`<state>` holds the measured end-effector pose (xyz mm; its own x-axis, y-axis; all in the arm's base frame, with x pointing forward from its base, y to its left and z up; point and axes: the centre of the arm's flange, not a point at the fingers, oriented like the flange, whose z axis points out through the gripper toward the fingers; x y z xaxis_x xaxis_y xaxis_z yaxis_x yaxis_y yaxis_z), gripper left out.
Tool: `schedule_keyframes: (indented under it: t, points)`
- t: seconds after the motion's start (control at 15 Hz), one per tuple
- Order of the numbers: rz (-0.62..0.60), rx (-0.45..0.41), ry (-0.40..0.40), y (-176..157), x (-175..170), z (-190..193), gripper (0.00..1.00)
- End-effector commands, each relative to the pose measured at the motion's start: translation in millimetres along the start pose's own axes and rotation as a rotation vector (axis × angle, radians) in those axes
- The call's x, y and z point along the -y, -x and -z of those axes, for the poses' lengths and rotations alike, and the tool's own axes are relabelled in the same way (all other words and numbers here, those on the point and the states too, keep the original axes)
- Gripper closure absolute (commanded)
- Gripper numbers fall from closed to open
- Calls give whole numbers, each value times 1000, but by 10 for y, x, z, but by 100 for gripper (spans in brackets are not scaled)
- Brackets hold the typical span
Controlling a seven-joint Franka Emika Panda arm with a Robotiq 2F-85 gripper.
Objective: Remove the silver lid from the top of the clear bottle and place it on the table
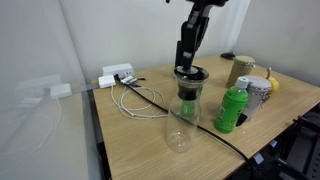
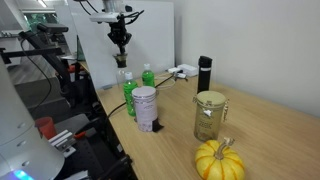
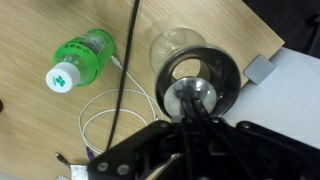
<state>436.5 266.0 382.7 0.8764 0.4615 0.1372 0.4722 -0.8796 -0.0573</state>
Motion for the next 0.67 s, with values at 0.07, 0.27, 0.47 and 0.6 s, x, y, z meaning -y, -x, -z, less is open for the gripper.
schedule_keyframes:
  t: [0.07,0.27,0.47,0.6]
  points:
    - [-12,-18,30,-22,-112,143,99]
    - [-29,-58,40,-32,-204,317,99]
    - [-56,-102,54,-16,-327,506,99]
    - [-80,-128,81,4,-464,598,99]
